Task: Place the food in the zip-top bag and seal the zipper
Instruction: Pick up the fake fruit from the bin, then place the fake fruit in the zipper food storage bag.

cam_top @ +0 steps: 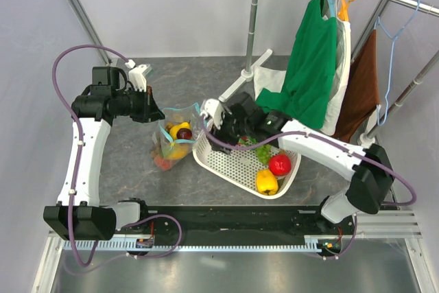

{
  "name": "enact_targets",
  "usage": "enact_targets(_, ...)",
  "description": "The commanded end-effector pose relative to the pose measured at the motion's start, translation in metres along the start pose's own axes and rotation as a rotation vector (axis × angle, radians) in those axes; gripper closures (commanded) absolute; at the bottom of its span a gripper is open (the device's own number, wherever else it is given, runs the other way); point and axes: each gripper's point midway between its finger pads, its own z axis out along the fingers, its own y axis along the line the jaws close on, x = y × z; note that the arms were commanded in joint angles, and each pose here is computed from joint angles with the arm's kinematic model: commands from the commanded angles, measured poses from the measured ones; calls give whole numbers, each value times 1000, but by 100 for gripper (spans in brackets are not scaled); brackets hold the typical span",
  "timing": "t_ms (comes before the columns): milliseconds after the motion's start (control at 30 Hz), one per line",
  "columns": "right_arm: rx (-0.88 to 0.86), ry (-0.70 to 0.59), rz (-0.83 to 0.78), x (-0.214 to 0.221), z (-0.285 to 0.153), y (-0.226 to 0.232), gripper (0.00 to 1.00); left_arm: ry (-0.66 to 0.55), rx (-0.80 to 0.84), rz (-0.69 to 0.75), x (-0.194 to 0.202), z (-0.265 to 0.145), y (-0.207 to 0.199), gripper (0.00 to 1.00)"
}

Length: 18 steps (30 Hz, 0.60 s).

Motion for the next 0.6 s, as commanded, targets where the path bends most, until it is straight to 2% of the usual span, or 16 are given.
enact_targets(0,7,-240,141,-86,-44,-21,75,-34,35,-16,-7,-3,-4,98)
enact_targets(67,6,-343,162,-123,-56,-32,76,-31,40,-22,-7,-2,-4,98)
enact_targets(167,-37,-432,160,-158,-53,-35,76,-33,47,-20,-7,-2,-5,98)
enact_targets(267,-114,-444,207,-172,-34,-28,78,-37,52,-22,-9,-3,-7,98)
enact_targets(567,-200,-384,189,-156,15,3,78,-44,62,-27,-12,-4,-8,98)
